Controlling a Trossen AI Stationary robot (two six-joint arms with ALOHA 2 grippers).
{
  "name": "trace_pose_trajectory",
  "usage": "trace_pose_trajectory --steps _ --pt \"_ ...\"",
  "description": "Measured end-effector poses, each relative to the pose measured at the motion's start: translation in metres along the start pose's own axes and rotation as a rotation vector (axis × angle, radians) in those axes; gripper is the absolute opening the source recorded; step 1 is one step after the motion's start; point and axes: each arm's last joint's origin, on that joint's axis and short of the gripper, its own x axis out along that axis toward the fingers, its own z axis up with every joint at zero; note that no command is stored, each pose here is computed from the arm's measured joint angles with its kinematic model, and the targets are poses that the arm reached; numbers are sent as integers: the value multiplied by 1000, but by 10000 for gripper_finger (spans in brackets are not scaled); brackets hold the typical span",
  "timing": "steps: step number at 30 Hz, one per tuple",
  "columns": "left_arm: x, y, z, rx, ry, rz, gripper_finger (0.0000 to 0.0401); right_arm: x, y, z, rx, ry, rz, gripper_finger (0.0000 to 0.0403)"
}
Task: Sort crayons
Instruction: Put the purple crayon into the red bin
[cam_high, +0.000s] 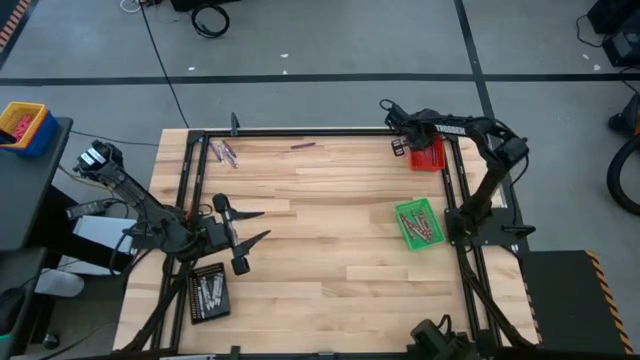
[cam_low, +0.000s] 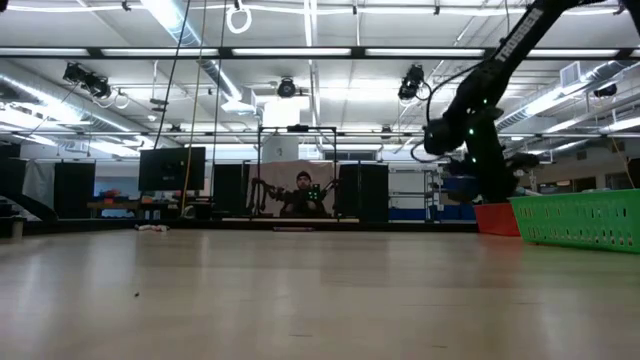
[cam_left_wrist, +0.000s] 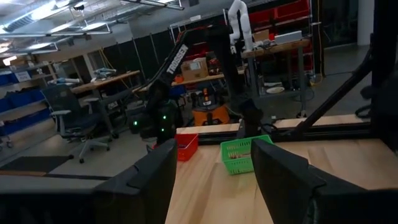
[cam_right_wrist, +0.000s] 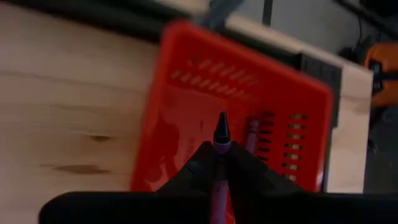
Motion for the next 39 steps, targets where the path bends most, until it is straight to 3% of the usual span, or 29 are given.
trace_pose_trajectory --steps 4,7,11,14,17,20,23,27,30,34,37,39 --pt "0 0 -3 -53 15 -1 217 15 1 0 6 55 -25 67" --pt "6 3 -9 -62 54 25 217 8 -1 4 -52 32 -15 103" --pt "26 16 -25 -114 132 45 217 -30 -9 5 -93 -78 36 148" --pt "47 35 -40 -223 227 11 217 -77 -7 -10 -109 -251 139 167" --pt "70 60 -61 -315 343 88 211 -123 4 -39 -154 -483 315 171" --pt "93 87 -81 -331 417 154 200 -162 14 -69 -177 -737 544 170" --pt "119 123 -95 -343 491 99 190 -187 20 -94 -183 -952 741 170" --pt "151 176 -111 -304 565 56 182 -202 23 -118 -145 -1156 915 170" --pt "170 214 -124 -275 643 107 182 -199 27 -133 -153 -1248 975 170" --pt "193 261 -141 -331 786 152 203 -199 28 -138 -94 -1376 1014 171" --pt "209 285 -156 -323 857 146 236 -203 23 -132 -42 -1463 1006 174" --pt "218 293 -167 -295 891 126 260 -202 23 -133 -95 -1462 991 175"
